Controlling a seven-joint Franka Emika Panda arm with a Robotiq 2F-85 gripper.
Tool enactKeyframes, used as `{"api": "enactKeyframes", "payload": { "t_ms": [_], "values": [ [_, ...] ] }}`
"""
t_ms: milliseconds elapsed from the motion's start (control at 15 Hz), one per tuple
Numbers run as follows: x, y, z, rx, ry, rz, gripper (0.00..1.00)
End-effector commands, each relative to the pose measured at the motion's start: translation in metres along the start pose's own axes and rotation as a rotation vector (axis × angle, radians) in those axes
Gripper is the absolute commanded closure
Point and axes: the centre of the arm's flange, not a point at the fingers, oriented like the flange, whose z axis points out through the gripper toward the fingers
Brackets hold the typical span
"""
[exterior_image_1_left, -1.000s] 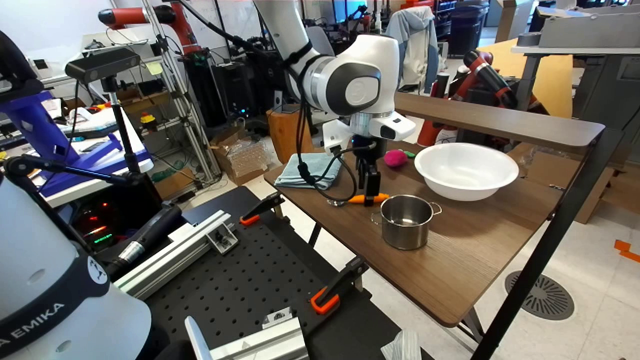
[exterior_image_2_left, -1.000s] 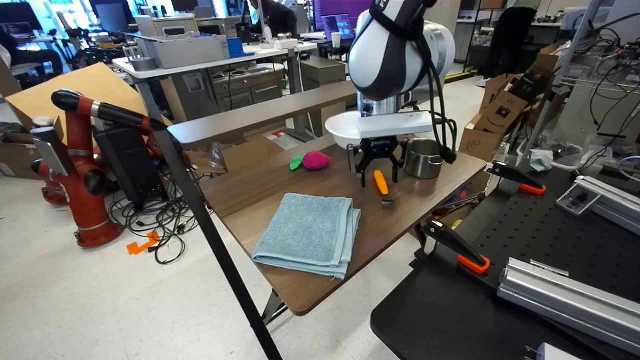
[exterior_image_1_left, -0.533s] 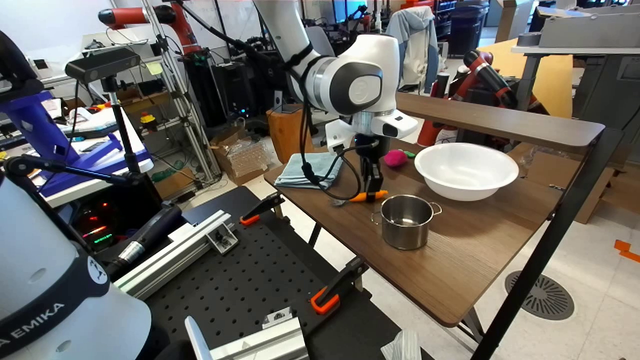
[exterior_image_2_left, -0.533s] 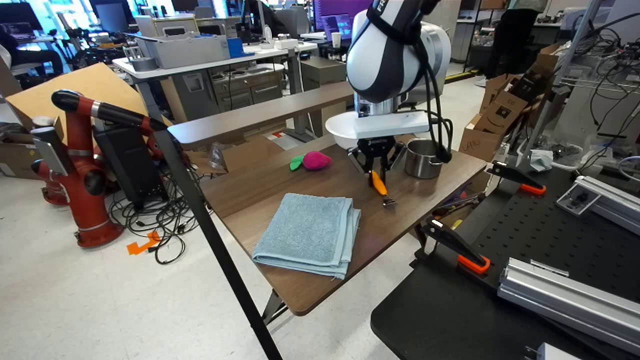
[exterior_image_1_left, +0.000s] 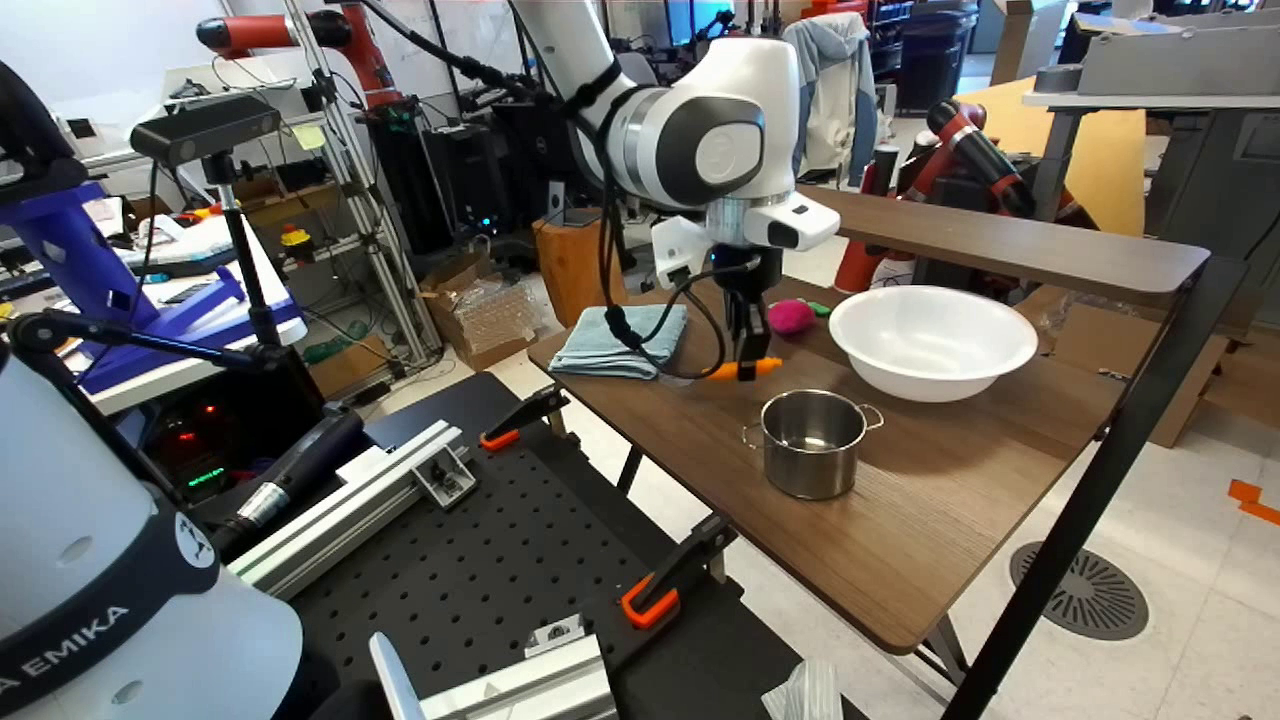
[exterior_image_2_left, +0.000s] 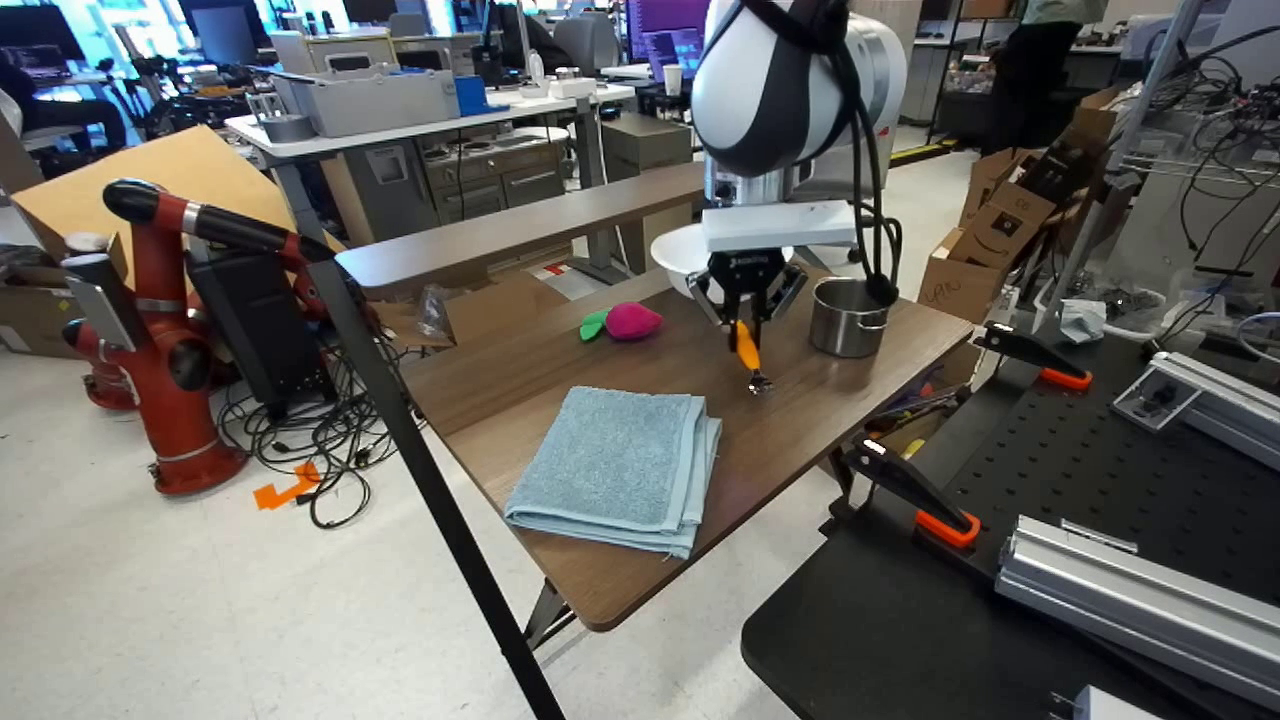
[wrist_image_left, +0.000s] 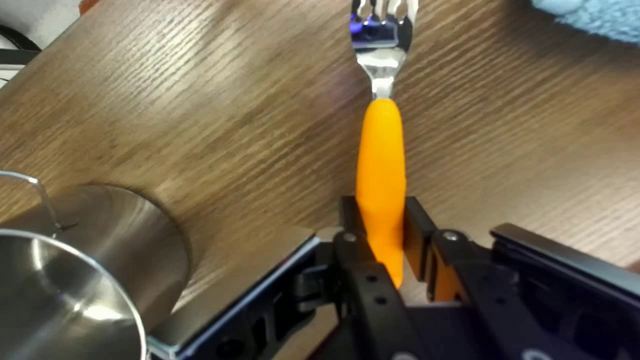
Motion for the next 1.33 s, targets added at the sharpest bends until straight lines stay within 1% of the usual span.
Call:
{"api": "enactKeyframes", "payload": {
  "t_ms": [0,200,333,467,600,867,1267],
  "values": [
    [-0.018,0.000,-0.054,0.068,0.017,-0.034,0.94],
    [-0.028,-0.025,-0.105,0.133,0.036,-0.049,0.94],
    [-0.037,-0.047,-0.136,0.185,0.026,-0.060,0.94],
    [-0.047,-0.072,-0.159,0.240,0.026,-0.059,0.94],
    [-0.052,-0.095,-0.172,0.271,0.023,-0.056,0.94],
    [-0.042,-0.131,-0.171,0.292,0.006,-0.025,0.94],
    [-0.002,-0.173,-0.126,0.272,-0.021,0.082,0.94]
  ]
}}
